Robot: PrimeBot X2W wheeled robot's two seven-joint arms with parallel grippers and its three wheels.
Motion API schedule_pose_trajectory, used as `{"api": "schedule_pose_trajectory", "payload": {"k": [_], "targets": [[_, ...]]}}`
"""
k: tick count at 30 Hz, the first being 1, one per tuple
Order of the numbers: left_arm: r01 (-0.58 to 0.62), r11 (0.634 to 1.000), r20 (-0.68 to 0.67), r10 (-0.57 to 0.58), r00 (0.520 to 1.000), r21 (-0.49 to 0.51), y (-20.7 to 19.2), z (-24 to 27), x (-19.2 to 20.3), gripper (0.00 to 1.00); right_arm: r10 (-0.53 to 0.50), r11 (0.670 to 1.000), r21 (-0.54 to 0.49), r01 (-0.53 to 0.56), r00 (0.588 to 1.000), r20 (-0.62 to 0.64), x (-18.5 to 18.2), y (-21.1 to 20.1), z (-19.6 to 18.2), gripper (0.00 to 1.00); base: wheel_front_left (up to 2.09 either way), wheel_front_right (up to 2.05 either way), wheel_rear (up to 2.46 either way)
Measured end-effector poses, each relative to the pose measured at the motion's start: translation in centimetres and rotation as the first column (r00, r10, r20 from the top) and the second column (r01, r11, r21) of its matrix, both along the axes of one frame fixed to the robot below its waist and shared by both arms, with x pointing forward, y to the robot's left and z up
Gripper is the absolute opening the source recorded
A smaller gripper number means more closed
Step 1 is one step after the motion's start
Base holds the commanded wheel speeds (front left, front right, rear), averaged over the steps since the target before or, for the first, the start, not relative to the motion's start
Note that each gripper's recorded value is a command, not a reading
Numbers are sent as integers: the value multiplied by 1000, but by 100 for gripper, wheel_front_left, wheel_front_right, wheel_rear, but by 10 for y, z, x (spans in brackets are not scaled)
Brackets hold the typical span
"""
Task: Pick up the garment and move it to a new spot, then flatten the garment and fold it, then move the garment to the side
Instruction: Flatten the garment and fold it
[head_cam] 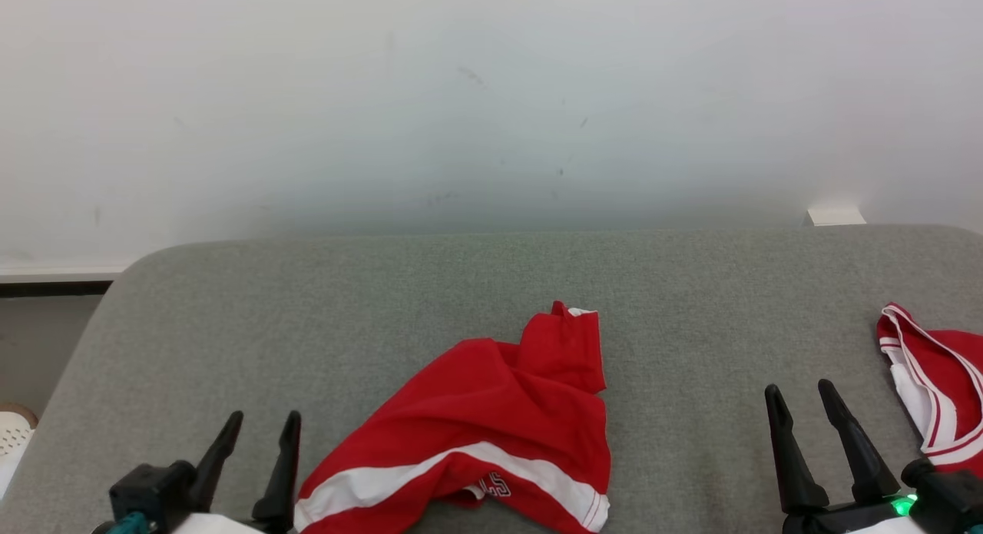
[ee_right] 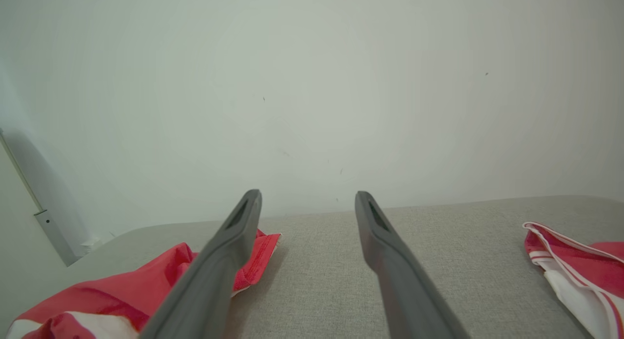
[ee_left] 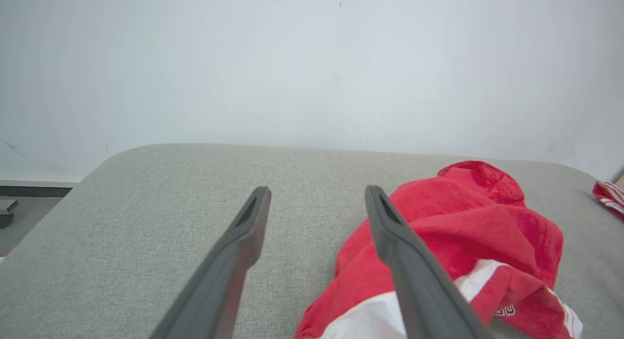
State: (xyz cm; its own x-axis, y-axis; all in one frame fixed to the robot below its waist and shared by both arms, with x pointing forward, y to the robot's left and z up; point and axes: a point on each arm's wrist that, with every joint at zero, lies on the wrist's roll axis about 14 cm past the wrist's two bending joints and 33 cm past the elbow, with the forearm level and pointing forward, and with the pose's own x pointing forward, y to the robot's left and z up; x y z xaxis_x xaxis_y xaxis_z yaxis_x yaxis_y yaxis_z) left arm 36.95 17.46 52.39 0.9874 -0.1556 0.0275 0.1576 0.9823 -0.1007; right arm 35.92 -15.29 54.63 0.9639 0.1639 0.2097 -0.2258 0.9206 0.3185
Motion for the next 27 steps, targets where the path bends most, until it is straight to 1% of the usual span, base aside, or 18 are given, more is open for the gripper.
{"api": "schedule_pose_trajectory", "payload": {"k": [4, 7, 9, 11, 13, 16, 17, 18, 22, 24, 27], "targets": [[-38, 998, 66, 41, 997, -42, -2, 15, -5, 100, 12, 1000, 0, -12, 1000, -5, -2, 4, -2, 100, 0, 0, 0], [-67, 997, 90, 71, 993, -47, -1, 18, -9, 100, 60, 998, 6, -60, 998, -35, -5, 19, -10, 100, 0, 0, 0], [-90, 995, 107, 94, 990, -49, 0, 20, -11, 100, 87, 996, 15, -86, 993, -84, -6, 25, -22, 100, 0, 0, 0], [-107, 993, 129, 114, 985, -57, 2, 24, -13, 100, 129, 991, -2, -132, 974, -185, -9, 35, -46, 100, 0, 0, 0], [-104, 993, 130, 111, 985, -64, 0, 23, -16, 100, 165, 985, -1, -172, 947, -277, -12, 47, -67, 100, 0, 0, 0], [-109, 992, 130, 117, 985, -66, 3, 21, -19, 100, 240, 967, 21, -253, 887, -395, -19, 74, -93, 100, 0, 0, 0], [-116, 991, 131, 123, 984, -62, 5, 21, -20, 100, 265, 959, 27, -282, 861, -434, -21, 83, -102, 100, 0, 0, 0], [-119, 991, 130, 126, 984, -61, 6, 20, -21, 100, 282, 952, 25, -305, 842, -459, -22, 90, -107, 100, 0, 0, 0], [-150, 987, 123, 156, 980, -58, 16, 17, -27, 100, 333, 938, 106, -331, 765, -551, -23, 110, -127, 100, 0, 0, 0], [-167, 984, 117, 173, 978, -59, 21, 15, -31, 100, 360, 926, 134, -354, 719, -594, -25, 121, -135, 100, 0, 0, 0], [-198, 978, 110, 204, 973, -62, 31, 12, -36, 100, 383, 914, 155, -375, 674, -632, -25, 132, -144, 100, 0, 0, 0]]}}
